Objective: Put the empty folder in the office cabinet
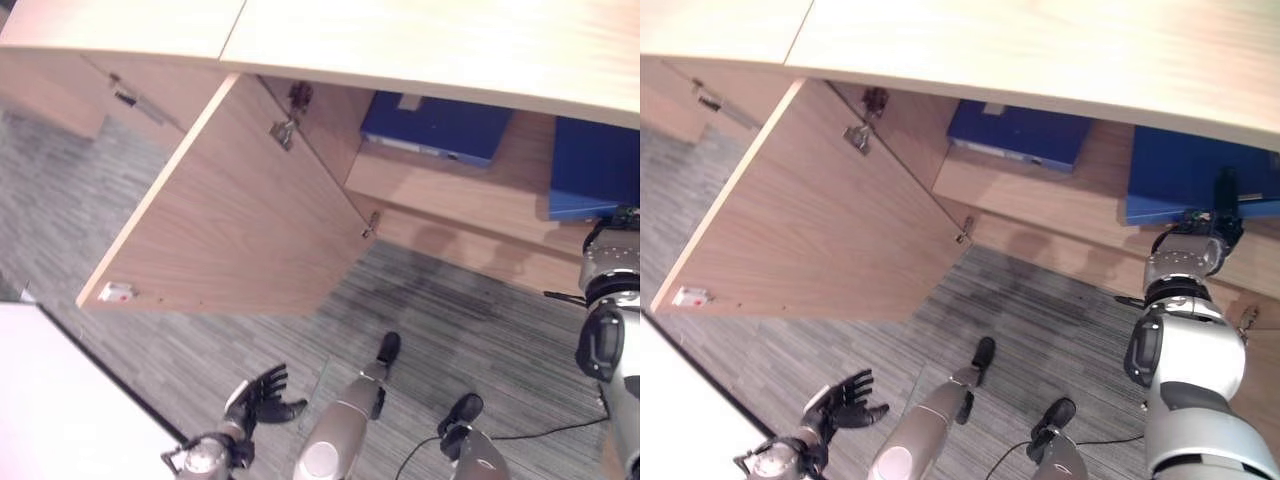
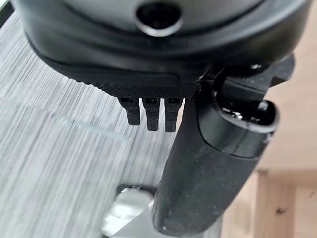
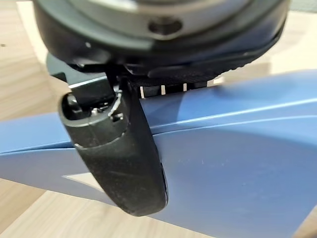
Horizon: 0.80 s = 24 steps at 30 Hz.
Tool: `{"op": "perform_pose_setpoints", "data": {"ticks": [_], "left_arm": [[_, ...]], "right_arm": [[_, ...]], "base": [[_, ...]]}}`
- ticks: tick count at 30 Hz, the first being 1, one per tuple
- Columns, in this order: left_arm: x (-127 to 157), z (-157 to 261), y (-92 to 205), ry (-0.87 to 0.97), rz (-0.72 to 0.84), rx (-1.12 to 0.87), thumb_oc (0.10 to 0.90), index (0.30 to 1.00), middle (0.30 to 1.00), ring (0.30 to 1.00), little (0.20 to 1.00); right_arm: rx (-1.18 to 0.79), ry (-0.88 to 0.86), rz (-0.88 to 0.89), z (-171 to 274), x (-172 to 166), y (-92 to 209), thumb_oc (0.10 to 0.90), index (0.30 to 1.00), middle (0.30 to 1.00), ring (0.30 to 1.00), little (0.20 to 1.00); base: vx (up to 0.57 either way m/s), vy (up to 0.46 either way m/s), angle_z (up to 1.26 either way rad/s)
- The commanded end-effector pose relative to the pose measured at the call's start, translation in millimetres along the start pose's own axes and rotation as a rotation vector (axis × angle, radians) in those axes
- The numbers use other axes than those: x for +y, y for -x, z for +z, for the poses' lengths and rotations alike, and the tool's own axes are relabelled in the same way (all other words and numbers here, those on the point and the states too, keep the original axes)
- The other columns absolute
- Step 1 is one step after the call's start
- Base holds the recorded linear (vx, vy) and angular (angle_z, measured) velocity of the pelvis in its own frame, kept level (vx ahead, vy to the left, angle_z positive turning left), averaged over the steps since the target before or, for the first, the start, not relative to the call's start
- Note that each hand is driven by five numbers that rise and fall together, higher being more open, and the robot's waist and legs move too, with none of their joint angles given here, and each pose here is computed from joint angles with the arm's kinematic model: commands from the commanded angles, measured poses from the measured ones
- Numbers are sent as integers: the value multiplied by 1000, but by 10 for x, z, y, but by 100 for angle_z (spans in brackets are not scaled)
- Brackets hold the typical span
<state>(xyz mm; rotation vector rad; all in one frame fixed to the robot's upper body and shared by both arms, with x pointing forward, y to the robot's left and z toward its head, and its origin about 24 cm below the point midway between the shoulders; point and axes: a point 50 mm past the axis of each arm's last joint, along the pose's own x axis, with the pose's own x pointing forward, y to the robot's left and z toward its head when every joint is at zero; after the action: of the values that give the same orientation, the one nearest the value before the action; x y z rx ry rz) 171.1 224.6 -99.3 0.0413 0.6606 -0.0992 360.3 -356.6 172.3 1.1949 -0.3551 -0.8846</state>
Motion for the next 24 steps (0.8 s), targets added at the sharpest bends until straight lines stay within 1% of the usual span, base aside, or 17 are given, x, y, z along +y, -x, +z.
{"op": "perform_pose_setpoints", "data": {"ticks": [1,3,6,8,9,10,11,12,13,15,18,21,24], "left_arm": [[166,-76,91,-6,77,13,800,900,900,900,900],[277,-130,158,-8,119,34,800,900,900,900,900],[399,-97,185,-45,145,38,800,900,900,900,900],[490,-54,202,-70,164,35,800,900,900,900,900],[551,-43,213,-67,189,38,800,900,900,900,900],[563,-46,221,-68,192,39,800,900,900,900,900],[600,-54,234,-51,215,42,800,900,900,900,900],[618,-72,256,-53,222,48,800,900,900,900,900],[655,-90,289,-101,225,59,800,900,900,900,900],[620,-88,277,-105,213,55,800,900,900,900,900],[453,-38,178,-109,147,33,800,900,900,900,900],[458,-7,147,-126,141,29,800,900,900,900,900],[401,-26,128,-120,128,26,800,900,900,900,900]], "right_arm": [[-112,-28,256,261,488,77,400,300,300,300,300],[-39,-25,232,-32,328,118,400,300,300,300,300],[33,-8,213,-315,201,193,400,300,300,300,300],[85,-3,201,-533,136,276,400,300,300,300,300],[141,10,186,-715,39,345,400,300,300,300,300],[143,9,185,-727,33,351,400,300,300,300,300],[175,8,195,-831,42,410,400,300,300,300,300],[183,22,186,-848,-8,409,400,300,300,300,300],[193,36,182,-842,-38,393,400,300,300,300,300],[197,28,182,-847,-30,398,400,300,300,300,300],[172,-5,196,-782,59,382,400,300,300,300,300],[131,-9,198,-638,123,320,400,300,300,300,300],[93,-21,232,-491,283,282,400,300,300,300,300]], "base": [[287,-11,-47],[226,31,-74],[218,14,-153],[202,51,-21],[136,62,-16],[78,87,-39],[54,83,-68],[99,90,-77],[89,40,-82],[78,80,-33],[197,-23,1],[145,-123,-16],[146,-137,46]]}}
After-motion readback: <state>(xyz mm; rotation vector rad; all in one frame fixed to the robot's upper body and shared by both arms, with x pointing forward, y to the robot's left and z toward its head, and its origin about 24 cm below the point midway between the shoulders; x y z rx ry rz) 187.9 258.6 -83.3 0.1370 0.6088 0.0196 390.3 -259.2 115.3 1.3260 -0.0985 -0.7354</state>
